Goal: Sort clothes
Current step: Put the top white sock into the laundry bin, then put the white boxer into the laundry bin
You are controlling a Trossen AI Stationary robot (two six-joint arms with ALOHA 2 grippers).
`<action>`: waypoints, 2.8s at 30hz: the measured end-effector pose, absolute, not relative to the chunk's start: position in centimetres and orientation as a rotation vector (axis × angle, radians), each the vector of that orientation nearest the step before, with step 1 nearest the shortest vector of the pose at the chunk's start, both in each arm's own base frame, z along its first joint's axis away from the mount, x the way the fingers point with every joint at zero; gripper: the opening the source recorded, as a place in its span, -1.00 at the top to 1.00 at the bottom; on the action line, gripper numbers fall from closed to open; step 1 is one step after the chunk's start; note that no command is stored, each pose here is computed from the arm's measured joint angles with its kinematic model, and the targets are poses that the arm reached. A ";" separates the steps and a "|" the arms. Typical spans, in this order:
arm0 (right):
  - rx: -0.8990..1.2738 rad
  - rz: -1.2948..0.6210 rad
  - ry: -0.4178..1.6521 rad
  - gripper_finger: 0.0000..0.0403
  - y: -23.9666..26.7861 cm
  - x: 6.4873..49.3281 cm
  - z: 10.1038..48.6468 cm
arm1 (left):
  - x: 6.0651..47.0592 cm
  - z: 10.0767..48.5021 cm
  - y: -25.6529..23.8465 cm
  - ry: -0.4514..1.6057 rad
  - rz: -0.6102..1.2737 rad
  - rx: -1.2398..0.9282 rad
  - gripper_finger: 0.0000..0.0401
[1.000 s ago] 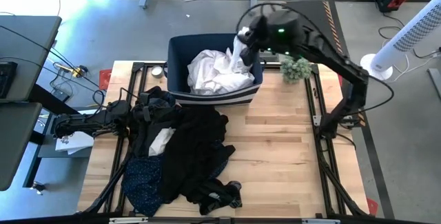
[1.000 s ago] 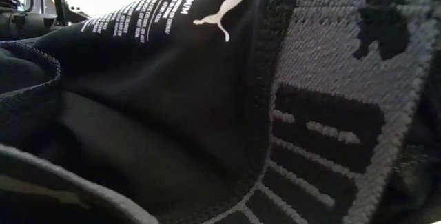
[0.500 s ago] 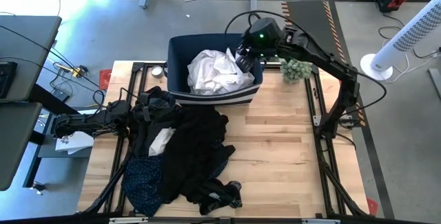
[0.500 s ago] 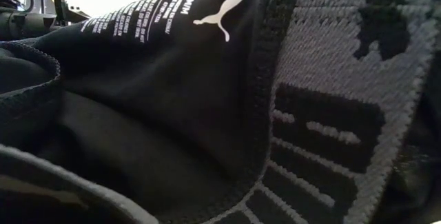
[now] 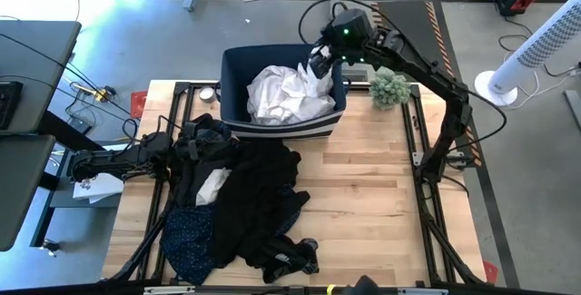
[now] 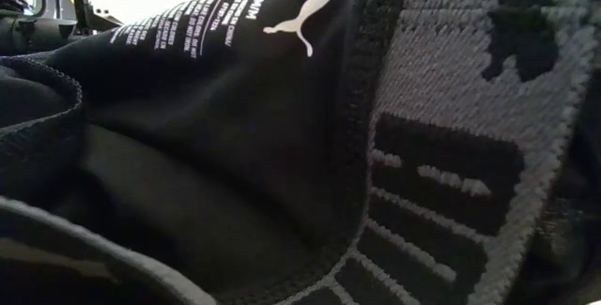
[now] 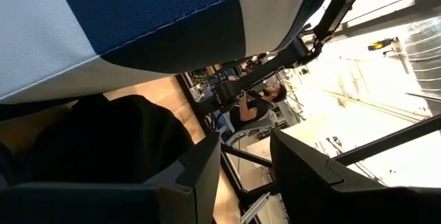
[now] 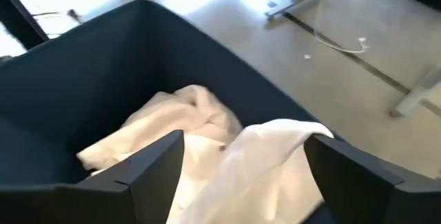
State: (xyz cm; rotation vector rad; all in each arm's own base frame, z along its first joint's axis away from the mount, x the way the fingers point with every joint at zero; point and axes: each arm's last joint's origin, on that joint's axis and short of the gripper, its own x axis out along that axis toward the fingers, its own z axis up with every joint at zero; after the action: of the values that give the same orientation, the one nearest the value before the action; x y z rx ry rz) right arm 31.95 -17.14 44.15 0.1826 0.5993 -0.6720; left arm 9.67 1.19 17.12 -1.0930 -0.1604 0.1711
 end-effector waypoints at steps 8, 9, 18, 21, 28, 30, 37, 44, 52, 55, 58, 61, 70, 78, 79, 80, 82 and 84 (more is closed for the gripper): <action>0.394 -0.163 0.635 -0.50 -17.4 32.4 42.8 | 9.7 16.9 1.2 -0.148 0.189 -1.092 0.37; 0.382 -0.243 0.651 -0.50 -17.8 32.6 42.5 | 9.7 16.9 1.2 -0.148 0.188 -1.092 0.37; 0.411 -0.448 0.753 -0.50 -19.4 34.5 39.2 | 9.7 16.9 1.2 -0.147 0.189 -1.092 0.37; 0.430 -0.420 0.745 -0.49 -20.3 36.4 37.4 | 9.7 16.9 1.2 -0.147 0.189 -1.092 0.37; 0.468 -0.475 0.908 -0.24 -21.5 40.4 30.2 | 9.7 16.9 1.2 -0.147 0.189 -1.092 0.37; 0.466 -0.568 1.023 -0.16 -21.9 40.5 27.9 | 9.7 16.9 1.2 -0.147 0.189 -1.095 0.37; 0.442 -0.593 1.180 0.01 -22.2 40.8 24.6 | 9.7 16.9 1.2 -0.167 0.178 -1.264 0.37; 0.378 -0.574 0.948 0.04 -19.0 37.9 34.0 | 9.7 17.3 1.1 -0.183 0.132 -1.344 0.37; 0.252 -0.480 0.671 0.04 -12.4 32.0 44.5 | 8.6 23.9 0.8 0.086 0.245 -1.103 0.74; 0.228 -0.506 0.610 0.04 -10.7 30.5 46.3 | 9.3 27.5 0.4 0.260 0.210 -1.025 0.92; 0.195 -0.542 0.582 0.04 -9.6 29.6 47.2 | 11.0 29.9 -0.3 0.500 0.127 -0.969 0.98; 0.176 -0.556 0.574 0.04 -9.0 29.3 47.5 | 13.2 30.5 -1.1 0.756 0.094 -0.967 0.98; 0.160 -0.524 0.674 0.04 -7.9 29.9 46.1 | 16.4 24.7 -3.0 1.435 0.369 -1.190 0.71; 0.111 -0.472 0.778 0.04 -7.2 30.7 43.8 | 17.4 22.7 -3.6 1.523 0.624 -1.166 0.02; 0.110 -0.468 0.783 0.04 -7.1 30.8 43.6 | 17.4 22.5 -3.7 1.528 0.665 -1.153 -0.05; 0.110 -0.466 0.786 0.04 -7.1 30.8 43.5 | 17.4 22.2 -3.7 1.539 0.707 -1.140 -0.09; 0.108 -0.459 0.793 0.04 -6.9 30.9 43.4 | 17.6 21.7 -4.0 1.547 0.778 -1.098 -0.14; 0.103 -0.456 0.793 0.04 -6.9 30.9 43.4 | 18.1 21.1 -4.3 1.529 0.824 -1.037 -0.15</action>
State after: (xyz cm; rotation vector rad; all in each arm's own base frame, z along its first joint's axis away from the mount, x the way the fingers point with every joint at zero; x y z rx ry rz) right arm 30.89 -6.89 43.37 0.1028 0.7935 -0.4555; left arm 18.05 -4.30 21.08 -1.0372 1.5286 0.8242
